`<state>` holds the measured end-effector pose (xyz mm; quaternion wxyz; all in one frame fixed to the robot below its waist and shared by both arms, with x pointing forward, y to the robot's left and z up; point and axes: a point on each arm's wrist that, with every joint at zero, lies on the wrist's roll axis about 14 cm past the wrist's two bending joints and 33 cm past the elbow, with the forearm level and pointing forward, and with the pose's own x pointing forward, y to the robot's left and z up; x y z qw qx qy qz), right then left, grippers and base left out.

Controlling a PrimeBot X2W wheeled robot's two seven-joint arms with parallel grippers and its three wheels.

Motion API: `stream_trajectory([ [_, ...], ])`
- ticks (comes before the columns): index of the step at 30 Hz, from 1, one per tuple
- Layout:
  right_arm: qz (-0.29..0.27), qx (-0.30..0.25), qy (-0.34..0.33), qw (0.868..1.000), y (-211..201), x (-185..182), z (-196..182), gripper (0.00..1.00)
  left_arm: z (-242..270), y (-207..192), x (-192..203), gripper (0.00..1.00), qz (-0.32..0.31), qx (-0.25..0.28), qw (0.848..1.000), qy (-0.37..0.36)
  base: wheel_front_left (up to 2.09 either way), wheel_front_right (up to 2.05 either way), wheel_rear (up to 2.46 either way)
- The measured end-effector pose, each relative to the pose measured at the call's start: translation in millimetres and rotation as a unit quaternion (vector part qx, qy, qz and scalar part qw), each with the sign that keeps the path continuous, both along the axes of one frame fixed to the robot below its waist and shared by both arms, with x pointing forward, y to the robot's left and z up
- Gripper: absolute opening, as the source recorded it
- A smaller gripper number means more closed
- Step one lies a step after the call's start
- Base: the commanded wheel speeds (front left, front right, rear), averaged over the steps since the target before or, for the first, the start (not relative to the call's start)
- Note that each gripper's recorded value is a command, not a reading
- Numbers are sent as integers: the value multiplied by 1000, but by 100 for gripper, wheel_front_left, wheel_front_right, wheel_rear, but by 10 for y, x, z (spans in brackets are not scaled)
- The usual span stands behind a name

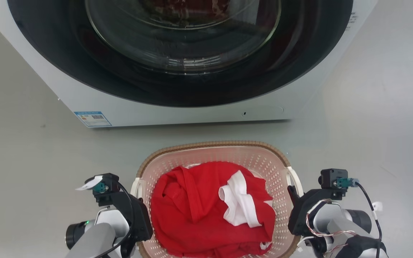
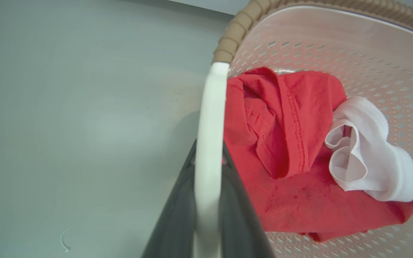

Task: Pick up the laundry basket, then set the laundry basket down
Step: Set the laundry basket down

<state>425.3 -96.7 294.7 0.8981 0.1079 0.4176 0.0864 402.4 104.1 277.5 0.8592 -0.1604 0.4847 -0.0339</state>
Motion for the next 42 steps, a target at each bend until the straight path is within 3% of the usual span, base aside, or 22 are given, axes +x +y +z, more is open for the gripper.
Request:
stream_trajectory([
  [20,3,-33,-8,999,-125,610,-673,0,-616,-83,641,0,-11,-1,1000,-10,0,0,0],
  [42,23,-54,8,998,-101,747,-1319,0,-1237,-26,781,0,-20,14,1000,-3,0,0,0],
])
